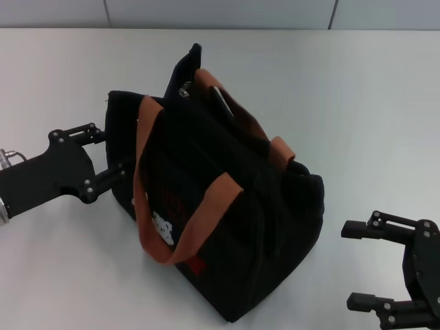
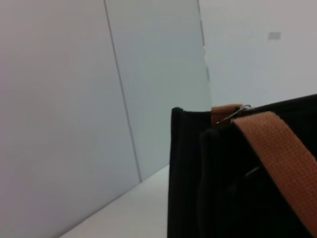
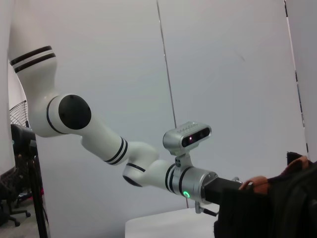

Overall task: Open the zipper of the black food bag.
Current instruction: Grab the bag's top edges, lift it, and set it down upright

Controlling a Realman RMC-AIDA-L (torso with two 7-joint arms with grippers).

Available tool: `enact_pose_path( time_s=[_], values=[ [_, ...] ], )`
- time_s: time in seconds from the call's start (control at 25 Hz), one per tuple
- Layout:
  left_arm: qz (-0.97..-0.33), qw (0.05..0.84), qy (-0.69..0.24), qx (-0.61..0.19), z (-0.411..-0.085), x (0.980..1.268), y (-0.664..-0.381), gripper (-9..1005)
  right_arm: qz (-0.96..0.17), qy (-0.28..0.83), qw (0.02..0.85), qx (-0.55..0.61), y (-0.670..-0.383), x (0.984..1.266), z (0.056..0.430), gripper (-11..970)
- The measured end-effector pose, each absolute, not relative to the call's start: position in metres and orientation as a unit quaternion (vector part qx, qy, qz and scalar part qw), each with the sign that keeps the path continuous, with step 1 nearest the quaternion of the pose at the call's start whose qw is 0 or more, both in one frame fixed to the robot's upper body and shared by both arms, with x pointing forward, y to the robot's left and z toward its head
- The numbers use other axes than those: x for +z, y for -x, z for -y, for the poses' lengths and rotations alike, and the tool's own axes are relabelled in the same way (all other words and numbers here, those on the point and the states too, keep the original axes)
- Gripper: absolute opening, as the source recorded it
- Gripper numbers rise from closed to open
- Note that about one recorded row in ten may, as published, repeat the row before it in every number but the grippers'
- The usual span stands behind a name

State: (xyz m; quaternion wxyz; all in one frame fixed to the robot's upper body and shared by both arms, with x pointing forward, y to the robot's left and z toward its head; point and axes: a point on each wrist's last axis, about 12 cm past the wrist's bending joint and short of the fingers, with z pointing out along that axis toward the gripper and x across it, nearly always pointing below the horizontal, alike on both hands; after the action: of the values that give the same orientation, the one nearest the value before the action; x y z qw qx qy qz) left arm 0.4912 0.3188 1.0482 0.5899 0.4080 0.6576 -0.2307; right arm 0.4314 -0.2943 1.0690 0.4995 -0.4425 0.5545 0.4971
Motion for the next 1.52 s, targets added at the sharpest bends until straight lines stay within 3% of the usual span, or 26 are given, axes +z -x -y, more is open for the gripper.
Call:
enact_pose_path(
  time_s=[0.04,0.2,0.44,0.68,0.8,1.16,1.52],
  values=[
    [-0.656,0.592,-0.409,-0.228,-0.318,1.048,-0.491,707,-0.555,0.443,0.5,0.497,-0.431,1.069,0.294,836],
    [-0.645,0.611,-0.407,-0.213,-0.317,1.046,-0.49,504,-0.555,0.443,0.5,0.496,-0.431,1.069,0.294,836],
    [-0.6,0.648,-0.433,-0.182,-0.31,1.043,-0.483,290,-0.559,0.432,0.509,0.492,-0.428,1.068,0.298,836],
    [-0.527,0.721,-0.429,-0.136,-0.306,1.057,-0.484,112,-0.533,0.325,0.613,0.485,-0.426,1.07,0.299,836],
    [-0.472,0.754,-0.445,-0.099,-0.301,1.071,-0.495,109,-0.531,0.303,0.628,0.481,-0.431,1.064,0.289,836],
    [-0.403,0.772,-0.489,-0.047,-0.288,1.086,-0.515,101,-0.564,0.189,0.664,0.453,-0.452,1.052,0.275,836],
    [-0.367,0.784,-0.5,-0.04,-0.282,1.091,-0.514,101,-0.634,0.255,0.562,0.466,-0.473,1.035,0.247,836]
  ],
)
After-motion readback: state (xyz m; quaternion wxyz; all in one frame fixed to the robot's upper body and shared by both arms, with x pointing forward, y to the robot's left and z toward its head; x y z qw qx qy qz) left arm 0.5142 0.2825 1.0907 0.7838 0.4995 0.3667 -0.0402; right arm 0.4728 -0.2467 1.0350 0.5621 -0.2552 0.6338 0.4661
